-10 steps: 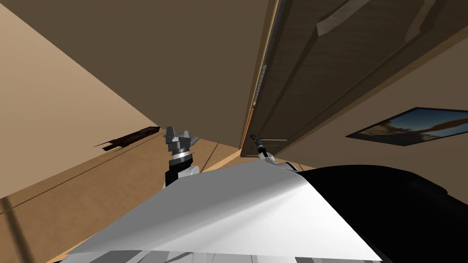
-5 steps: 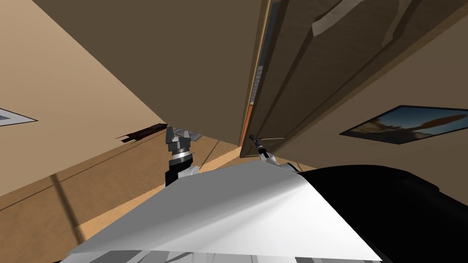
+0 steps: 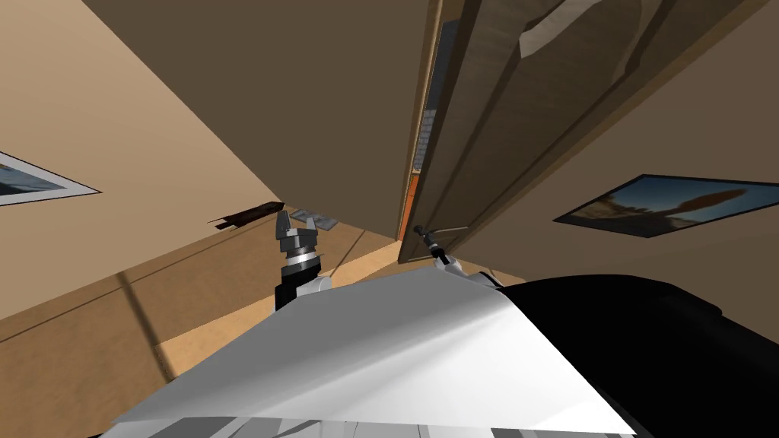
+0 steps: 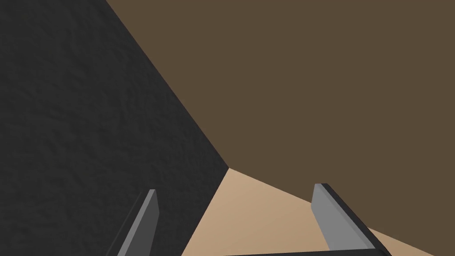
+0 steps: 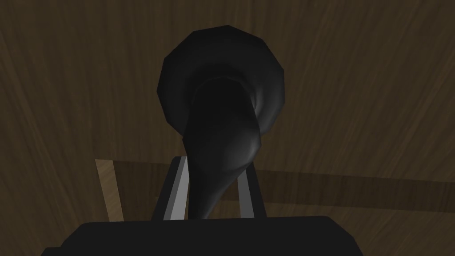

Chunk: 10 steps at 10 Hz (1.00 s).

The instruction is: Pull the door open

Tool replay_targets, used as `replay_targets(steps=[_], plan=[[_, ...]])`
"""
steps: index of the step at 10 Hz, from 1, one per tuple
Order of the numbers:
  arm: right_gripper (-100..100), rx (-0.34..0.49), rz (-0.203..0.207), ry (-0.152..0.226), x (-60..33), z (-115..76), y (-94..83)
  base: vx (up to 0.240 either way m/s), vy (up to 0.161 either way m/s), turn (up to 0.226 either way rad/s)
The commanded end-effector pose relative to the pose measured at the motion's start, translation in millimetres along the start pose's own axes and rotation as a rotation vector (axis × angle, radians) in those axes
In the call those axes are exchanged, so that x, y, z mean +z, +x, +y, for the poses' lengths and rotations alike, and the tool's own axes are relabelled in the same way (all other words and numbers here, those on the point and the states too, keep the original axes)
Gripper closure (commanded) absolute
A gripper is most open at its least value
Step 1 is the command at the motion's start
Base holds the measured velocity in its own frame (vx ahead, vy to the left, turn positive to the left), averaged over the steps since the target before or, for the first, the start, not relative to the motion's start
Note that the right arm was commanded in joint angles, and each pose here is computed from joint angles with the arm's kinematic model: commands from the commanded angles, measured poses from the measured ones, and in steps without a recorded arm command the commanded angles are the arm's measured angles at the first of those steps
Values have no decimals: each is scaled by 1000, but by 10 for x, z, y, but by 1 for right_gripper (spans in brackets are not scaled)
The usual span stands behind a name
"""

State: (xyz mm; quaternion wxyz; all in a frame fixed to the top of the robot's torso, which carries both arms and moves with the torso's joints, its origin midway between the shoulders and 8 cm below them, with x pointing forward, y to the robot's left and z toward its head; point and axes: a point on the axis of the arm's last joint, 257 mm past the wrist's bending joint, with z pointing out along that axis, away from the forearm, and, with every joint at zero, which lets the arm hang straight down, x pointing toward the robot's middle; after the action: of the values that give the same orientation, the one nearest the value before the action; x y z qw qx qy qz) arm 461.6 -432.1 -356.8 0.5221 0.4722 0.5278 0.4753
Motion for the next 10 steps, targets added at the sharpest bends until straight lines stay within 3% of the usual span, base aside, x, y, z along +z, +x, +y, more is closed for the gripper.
replay_targets(steps=[1,2,4,5,6,10], plan=[[100,0,36,-7,-43,21,70,-204,-99,64],[100,0,36,-7,-43,21,70,-145,-48,17],[100,0,81,-11,-97,35,146,-165,-74,43],[100,1,69,-4,-87,9,130,-81,-42,19],[100,3,84,-6,-187,-6,101,-147,-60,175],[100,0,114,-13,-407,-1,-1,-193,-80,164]])
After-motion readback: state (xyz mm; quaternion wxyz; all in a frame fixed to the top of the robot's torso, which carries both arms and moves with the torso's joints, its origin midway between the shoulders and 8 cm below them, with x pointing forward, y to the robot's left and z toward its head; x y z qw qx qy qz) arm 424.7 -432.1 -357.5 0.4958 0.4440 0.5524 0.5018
